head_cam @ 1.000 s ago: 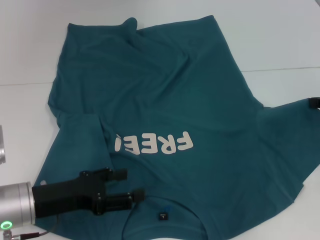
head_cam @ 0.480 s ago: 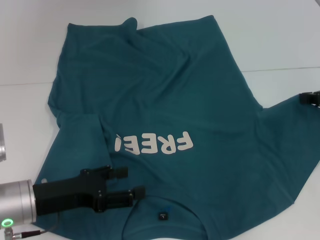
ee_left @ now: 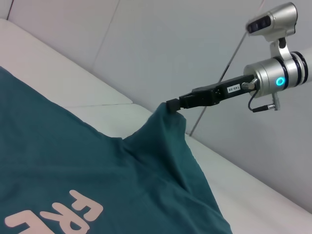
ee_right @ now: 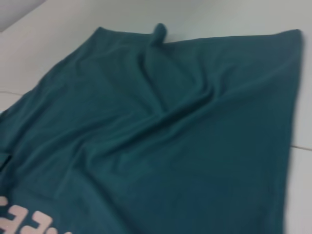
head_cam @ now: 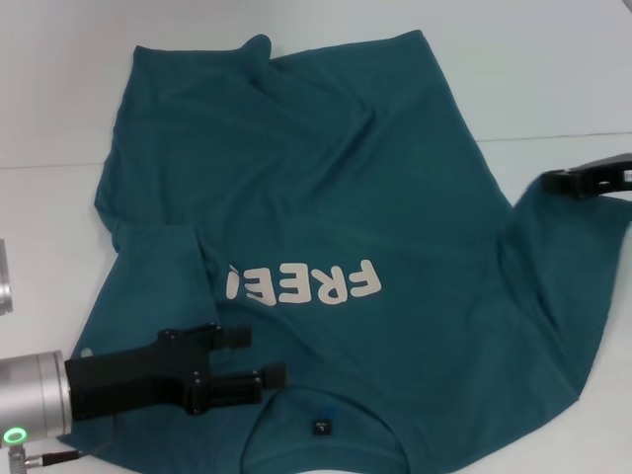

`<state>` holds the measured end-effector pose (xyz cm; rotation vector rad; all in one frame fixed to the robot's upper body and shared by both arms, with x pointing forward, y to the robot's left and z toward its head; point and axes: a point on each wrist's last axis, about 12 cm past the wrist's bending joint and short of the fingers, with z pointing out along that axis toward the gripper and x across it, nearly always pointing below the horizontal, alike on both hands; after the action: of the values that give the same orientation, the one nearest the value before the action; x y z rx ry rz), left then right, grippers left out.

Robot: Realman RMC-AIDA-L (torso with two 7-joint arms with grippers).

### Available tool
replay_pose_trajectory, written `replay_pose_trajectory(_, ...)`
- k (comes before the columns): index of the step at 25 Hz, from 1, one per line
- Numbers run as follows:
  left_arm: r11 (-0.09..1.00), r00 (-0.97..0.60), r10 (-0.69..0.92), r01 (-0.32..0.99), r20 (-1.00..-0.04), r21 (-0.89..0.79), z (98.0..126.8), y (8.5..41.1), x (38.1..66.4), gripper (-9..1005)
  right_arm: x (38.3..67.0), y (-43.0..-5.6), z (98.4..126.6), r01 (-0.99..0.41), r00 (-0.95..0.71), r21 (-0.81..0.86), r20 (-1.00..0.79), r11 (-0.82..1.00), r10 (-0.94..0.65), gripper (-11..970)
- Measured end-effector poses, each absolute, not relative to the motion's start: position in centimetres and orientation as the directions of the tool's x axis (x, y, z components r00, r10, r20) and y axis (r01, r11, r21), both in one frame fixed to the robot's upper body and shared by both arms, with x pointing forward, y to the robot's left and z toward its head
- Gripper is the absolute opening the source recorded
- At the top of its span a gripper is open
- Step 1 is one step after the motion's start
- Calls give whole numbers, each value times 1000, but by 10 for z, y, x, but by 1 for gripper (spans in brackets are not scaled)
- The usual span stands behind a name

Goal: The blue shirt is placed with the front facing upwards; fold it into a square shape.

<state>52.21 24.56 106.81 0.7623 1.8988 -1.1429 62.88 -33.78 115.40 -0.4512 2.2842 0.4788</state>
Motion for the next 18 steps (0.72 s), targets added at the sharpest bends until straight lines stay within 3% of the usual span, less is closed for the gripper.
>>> replay_pose_trajectory(14,430,-517,99,793,-850,-432,1068,245,525,887,644,-260,1146,-604,-613,160,-719,781,-327,153)
replay_pose_trajectory(18,432,-518,100,792,-850,-432,1067,245,525,887,646,-253,1144,-608,-601,122,-716,784,-354,159)
